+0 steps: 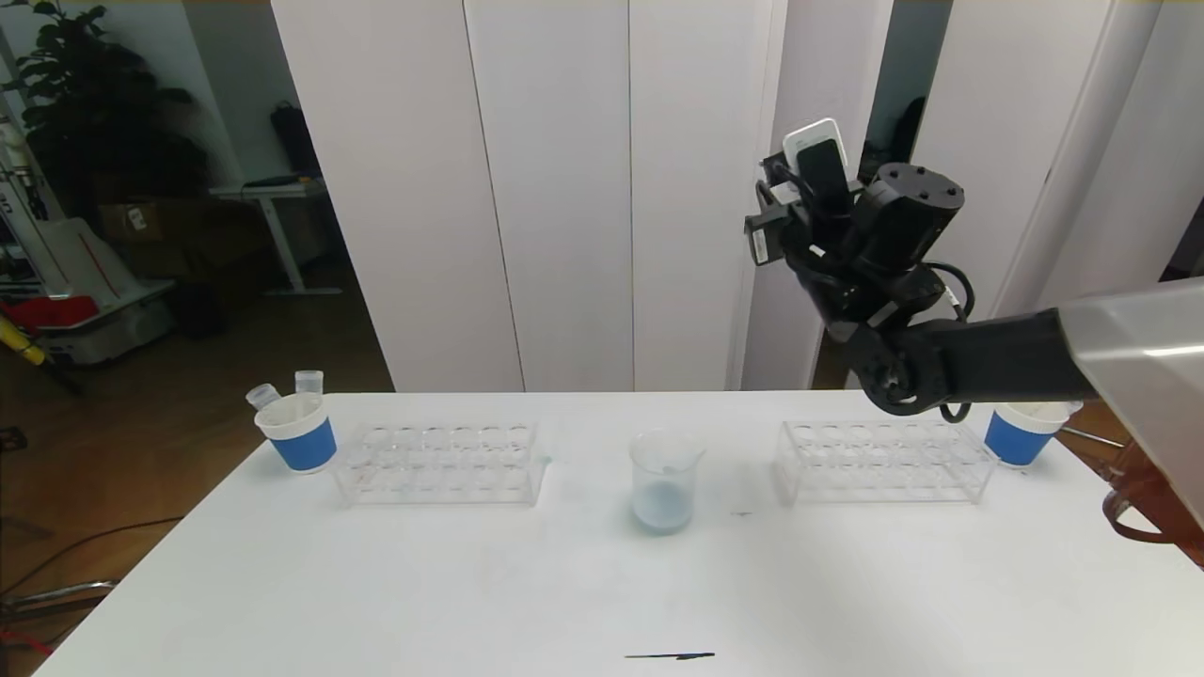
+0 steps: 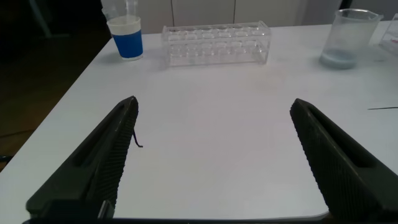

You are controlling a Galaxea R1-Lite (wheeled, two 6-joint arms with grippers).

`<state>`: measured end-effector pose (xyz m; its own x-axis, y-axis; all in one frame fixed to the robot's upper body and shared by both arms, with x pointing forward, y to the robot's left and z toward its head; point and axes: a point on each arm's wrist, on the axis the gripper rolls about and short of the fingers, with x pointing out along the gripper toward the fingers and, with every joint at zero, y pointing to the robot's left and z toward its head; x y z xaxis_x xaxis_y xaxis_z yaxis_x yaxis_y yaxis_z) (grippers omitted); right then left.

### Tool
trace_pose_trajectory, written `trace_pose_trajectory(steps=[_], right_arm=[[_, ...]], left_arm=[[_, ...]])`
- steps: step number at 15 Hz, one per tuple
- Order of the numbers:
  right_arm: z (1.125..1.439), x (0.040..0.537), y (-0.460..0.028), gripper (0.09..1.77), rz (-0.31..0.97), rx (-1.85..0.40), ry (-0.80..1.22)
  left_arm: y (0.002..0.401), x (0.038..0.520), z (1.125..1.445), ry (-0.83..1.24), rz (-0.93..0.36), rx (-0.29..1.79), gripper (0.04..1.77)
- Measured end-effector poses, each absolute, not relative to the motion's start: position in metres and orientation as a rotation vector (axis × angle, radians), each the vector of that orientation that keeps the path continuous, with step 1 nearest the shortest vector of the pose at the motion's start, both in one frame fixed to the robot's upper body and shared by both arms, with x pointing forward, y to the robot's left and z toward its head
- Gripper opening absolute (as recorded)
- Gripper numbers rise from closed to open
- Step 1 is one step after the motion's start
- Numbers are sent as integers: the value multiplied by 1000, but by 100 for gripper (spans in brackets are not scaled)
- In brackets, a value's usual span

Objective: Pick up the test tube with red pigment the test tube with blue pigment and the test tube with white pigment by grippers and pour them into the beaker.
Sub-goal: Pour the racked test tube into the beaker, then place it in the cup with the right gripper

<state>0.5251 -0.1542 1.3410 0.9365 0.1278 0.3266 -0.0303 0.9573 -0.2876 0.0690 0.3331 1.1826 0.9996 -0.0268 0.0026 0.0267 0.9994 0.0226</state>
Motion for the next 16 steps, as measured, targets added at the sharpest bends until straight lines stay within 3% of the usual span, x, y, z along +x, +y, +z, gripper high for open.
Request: trace_pose_trajectory(steps=[4,7,10,16], right_arm=[[1320,514,-173,58,87,35,-108],[1304,506,-191,58,52,84,-33],[1301,502,-229,58,-28,70,-48],[1324,497,-355,58,-294,26,-159]], left_arm=[[333,69,1183,-3,-27,23,175],[333,69,1183,-3,-26,23,175],[333,69,1183,-3,-27,23,175],[333,69,1183,-3,-26,23,175]])
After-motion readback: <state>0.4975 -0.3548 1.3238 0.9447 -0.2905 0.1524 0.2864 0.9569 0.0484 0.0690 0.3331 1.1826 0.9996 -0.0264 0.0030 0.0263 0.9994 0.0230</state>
